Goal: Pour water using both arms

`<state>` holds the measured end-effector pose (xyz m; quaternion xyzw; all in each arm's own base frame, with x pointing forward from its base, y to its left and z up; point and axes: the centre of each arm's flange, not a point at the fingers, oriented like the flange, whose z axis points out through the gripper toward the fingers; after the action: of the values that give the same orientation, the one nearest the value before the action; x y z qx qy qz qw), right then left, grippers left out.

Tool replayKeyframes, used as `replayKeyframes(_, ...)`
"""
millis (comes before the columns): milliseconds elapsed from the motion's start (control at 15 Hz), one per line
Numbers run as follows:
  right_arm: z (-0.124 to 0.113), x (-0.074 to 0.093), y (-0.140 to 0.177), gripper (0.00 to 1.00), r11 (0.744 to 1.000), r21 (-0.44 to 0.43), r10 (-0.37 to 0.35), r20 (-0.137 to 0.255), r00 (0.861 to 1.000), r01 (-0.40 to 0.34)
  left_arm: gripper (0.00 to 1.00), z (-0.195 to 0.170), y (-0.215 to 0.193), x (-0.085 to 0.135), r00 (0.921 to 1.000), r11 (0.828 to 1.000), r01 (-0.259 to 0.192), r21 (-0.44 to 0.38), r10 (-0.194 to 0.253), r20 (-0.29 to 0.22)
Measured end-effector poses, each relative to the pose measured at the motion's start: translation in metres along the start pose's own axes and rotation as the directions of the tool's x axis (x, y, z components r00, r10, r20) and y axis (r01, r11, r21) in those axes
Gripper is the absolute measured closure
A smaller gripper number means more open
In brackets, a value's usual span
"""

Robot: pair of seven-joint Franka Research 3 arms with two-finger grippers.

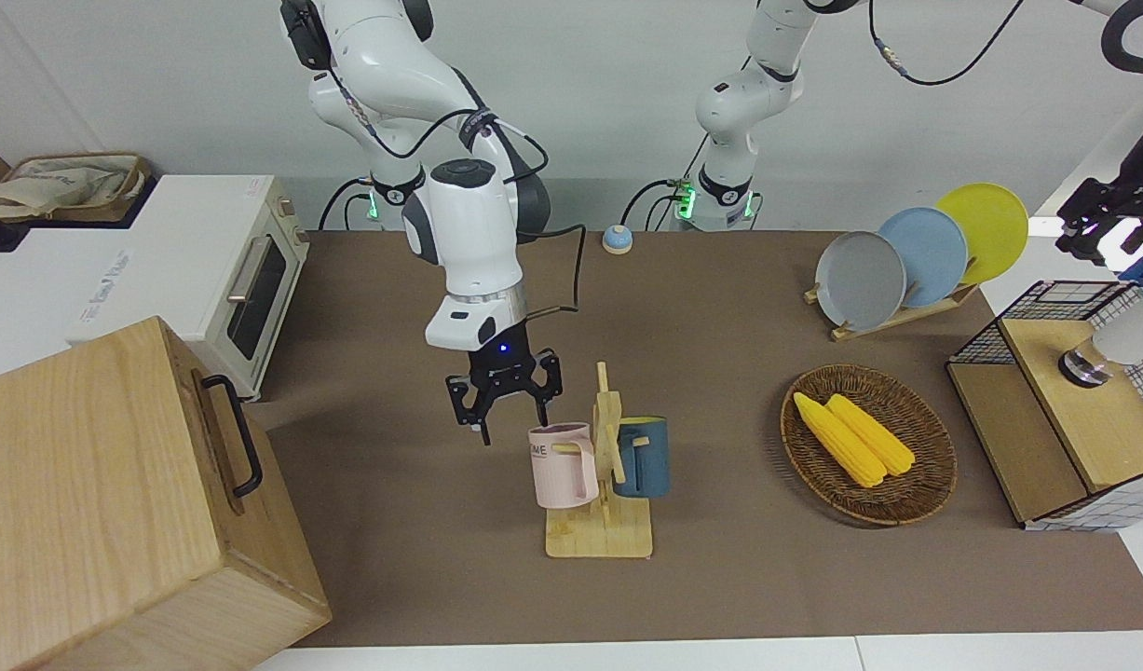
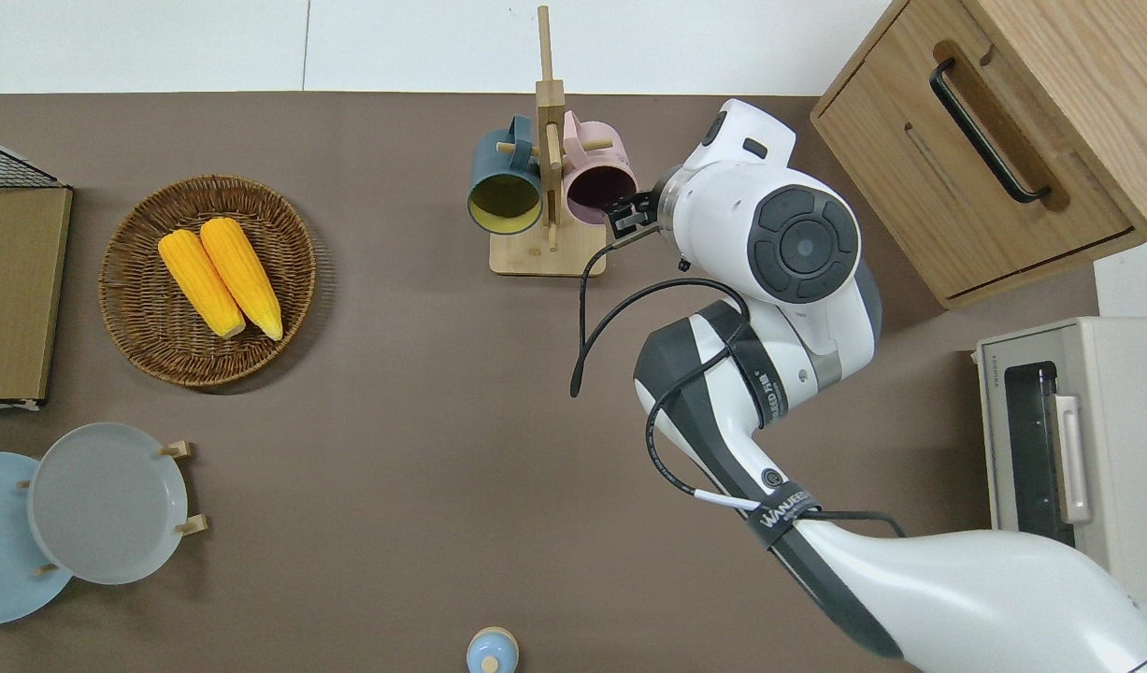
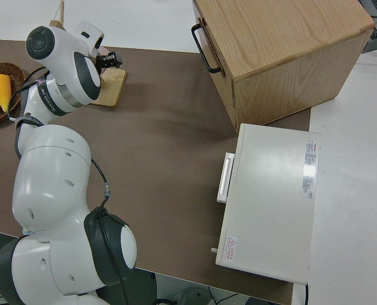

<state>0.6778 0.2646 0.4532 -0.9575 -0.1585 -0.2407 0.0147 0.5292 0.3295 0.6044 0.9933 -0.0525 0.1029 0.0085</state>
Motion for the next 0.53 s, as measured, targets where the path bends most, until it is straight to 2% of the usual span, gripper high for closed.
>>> replayKeyframes(67, 0.000, 0.001, 0.000, 0.17, 1.000, 0.000, 0.000, -0.001, 1.000, 0.000, 0.00, 0.002, -0.009, -0.003, 0.9998, 1.000, -0.004, 0.004, 0.004, -0.018)
replayKeyframes(267, 0.000, 0.003, 0.000, 0.40, 1.000, 0.001, 0.001, -0.005, 1.000, -0.001, 0.00, 0.007, -0.023, -0.001, 0.9969, 1.000, 0.009, 0.006, -0.009, -0.078)
replayKeyframes(533, 0.001, 0.002, 0.000, 0.48, 1.000, 0.001, 0.001, -0.004, 1.000, -0.001, 0.00, 0.011, -0.032, 0.006, 0.9842, 0.999, 0.033, -0.015, -0.035, -0.174)
